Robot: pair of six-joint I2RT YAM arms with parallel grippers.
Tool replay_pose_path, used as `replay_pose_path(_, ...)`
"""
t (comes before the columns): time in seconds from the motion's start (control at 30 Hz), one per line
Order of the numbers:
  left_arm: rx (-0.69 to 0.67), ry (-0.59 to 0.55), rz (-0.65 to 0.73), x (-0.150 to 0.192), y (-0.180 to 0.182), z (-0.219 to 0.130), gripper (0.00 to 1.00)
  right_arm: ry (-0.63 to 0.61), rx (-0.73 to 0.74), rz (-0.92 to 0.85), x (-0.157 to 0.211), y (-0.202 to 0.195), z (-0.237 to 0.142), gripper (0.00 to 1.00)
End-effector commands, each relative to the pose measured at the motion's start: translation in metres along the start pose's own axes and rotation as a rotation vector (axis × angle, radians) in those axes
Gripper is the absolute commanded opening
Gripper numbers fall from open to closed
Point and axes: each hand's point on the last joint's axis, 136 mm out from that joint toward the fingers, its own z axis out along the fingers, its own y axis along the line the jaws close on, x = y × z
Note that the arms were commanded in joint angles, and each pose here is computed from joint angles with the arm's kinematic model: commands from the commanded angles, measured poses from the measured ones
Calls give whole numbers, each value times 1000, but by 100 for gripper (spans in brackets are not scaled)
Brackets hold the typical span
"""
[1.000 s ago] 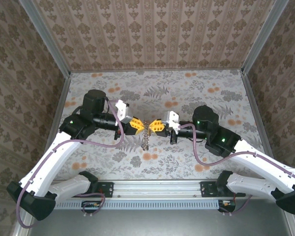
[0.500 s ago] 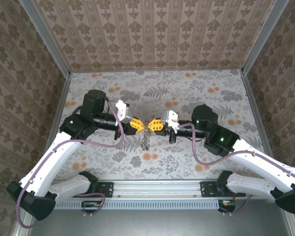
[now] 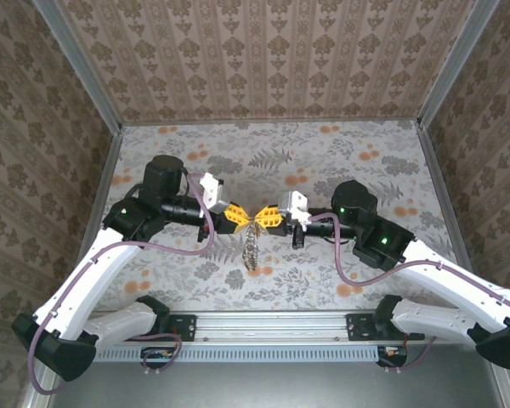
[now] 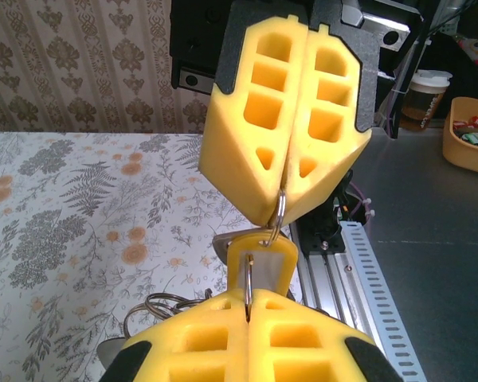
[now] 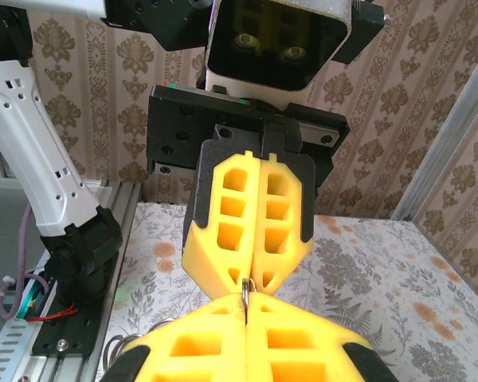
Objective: Put the keys on the keyring
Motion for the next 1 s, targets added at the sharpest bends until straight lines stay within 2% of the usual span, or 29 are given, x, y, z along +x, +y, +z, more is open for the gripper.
replay_pose_path(0.0,12,-22,34,-4,-6,-4,0,-25,-13,0,-15,1,-1,0)
replay_pose_path(0.4,10,-23,36,-5,-6,-4,0,31,20,11,-5,-6,3,0)
replay_pose_path(0.97,2,-20,39,-5,-5,-5,0,16,10,6,-8,-1,-3,0)
